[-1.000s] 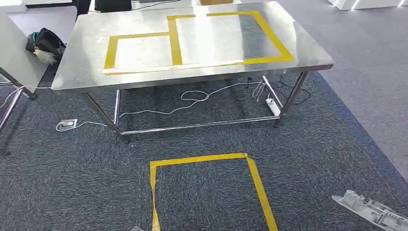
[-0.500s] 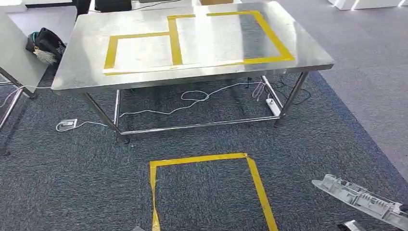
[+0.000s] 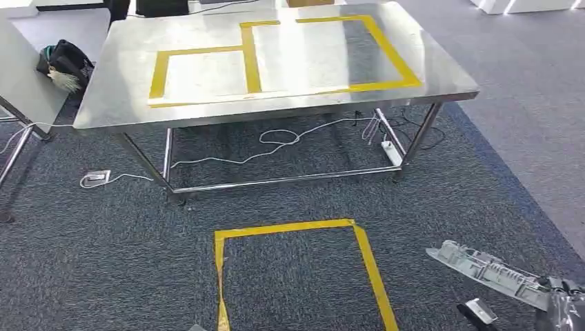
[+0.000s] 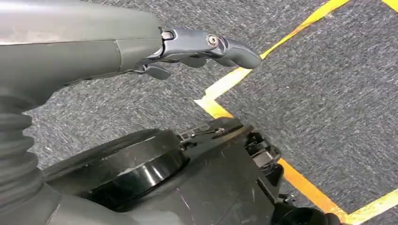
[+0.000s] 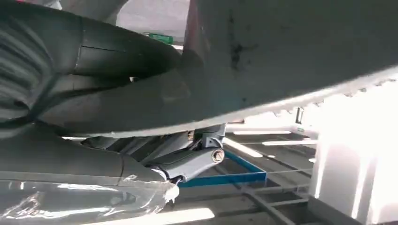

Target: Take the parts from the cabinet and place them on the table.

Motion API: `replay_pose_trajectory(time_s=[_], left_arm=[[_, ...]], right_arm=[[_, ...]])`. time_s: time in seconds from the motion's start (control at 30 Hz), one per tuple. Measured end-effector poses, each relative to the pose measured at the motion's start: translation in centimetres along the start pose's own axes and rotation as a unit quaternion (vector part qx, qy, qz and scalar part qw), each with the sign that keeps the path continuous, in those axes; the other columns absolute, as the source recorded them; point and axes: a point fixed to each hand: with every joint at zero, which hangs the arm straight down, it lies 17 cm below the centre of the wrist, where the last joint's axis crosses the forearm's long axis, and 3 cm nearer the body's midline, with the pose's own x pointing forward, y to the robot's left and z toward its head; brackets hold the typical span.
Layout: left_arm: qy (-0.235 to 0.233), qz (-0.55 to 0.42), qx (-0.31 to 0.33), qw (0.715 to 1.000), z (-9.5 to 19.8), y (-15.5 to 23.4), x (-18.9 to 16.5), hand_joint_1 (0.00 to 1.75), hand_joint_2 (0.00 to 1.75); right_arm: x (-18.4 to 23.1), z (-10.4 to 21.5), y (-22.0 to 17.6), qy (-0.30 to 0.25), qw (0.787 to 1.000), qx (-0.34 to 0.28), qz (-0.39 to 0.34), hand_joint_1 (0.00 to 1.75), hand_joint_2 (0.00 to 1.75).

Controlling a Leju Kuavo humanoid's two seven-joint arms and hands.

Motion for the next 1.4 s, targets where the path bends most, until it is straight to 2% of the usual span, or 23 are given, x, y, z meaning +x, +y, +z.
replay_pose_trajectory(time_s=[0.23,0.47,0.8,1.13,1.4], left_arm=[[0.000,0.002,0.001,1.000,0.0,0.1,0.0,0.00,1.75],[0.000,0.006,0.001,1.000,-0.1,0.3,0.0,0.00,1.75],[0.002,0.008,0.004,1.000,0.0,0.7,-0.3,0.00,1.75],[0.004,0.010,0.007,1.000,0.0,0.8,-0.4,0.00,1.75],[0.005,0.012,0.010,1.000,-0.1,1.1,-0.5,0.00,1.75]], right_arm=[[1.4,-0.4,0.7,-0.018,1.000,0.003,-0.007,1.75,1.75],[2.6,-2.3,0.6,-0.017,1.000,-0.010,-0.005,1.75,1.75],[4.8,-3.3,0.2,-0.060,0.998,-0.022,-0.007,1.75,1.75],[3.9,-3.9,0.0,-0.054,0.998,-0.026,0.005,1.75,1.75],[3.0,-5.4,-1.2,-0.080,0.995,-0.042,0.034,1.75,1.75]])
